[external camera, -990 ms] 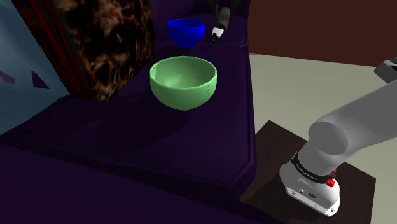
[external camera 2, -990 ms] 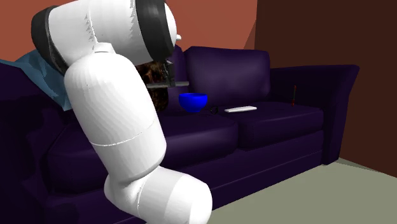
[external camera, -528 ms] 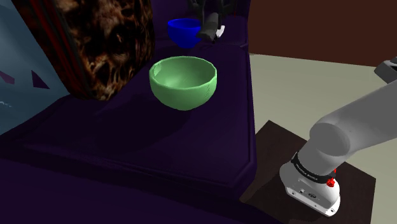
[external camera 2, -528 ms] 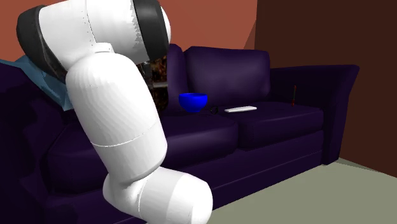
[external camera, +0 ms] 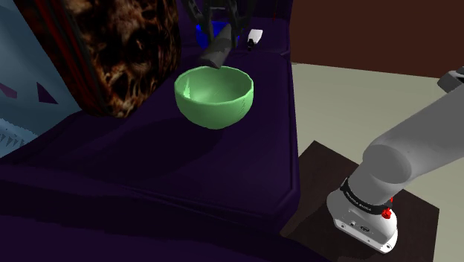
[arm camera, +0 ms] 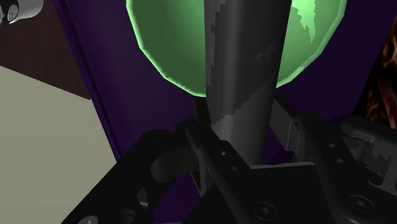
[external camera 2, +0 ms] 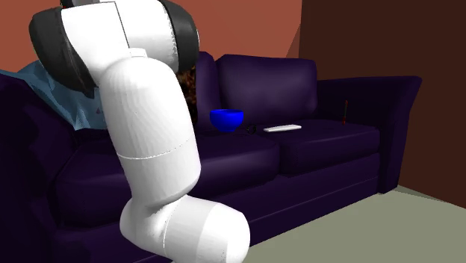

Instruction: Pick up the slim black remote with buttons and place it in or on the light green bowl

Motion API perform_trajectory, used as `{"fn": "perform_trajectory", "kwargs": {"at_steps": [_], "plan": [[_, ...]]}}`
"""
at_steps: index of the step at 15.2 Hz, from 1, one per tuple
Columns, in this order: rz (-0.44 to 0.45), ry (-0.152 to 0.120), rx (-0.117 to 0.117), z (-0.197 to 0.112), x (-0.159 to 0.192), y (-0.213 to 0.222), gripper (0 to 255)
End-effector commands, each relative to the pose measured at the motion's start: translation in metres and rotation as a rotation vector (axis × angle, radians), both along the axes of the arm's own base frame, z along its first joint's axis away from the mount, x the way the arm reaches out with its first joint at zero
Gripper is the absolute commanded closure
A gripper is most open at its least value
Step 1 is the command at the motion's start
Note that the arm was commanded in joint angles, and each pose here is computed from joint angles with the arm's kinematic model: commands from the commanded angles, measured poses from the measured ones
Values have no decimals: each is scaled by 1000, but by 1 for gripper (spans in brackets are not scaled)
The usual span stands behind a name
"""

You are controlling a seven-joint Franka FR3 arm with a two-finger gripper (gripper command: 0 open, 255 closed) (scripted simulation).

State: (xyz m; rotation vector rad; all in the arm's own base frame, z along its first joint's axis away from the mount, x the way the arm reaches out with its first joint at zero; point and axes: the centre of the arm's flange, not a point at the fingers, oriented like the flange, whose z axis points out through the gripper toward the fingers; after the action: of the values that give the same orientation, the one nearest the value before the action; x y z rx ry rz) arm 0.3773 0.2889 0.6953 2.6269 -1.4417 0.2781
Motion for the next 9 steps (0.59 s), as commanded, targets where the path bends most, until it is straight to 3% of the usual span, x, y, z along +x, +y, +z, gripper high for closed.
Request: {"fn": "perform_trajectory", "kwargs": {"at_steps": [1, 9], "plan": [[-2, -1, 1, -2, -9, 27, 255], [-2, -1, 1, -39, -10, 29, 255]]}}
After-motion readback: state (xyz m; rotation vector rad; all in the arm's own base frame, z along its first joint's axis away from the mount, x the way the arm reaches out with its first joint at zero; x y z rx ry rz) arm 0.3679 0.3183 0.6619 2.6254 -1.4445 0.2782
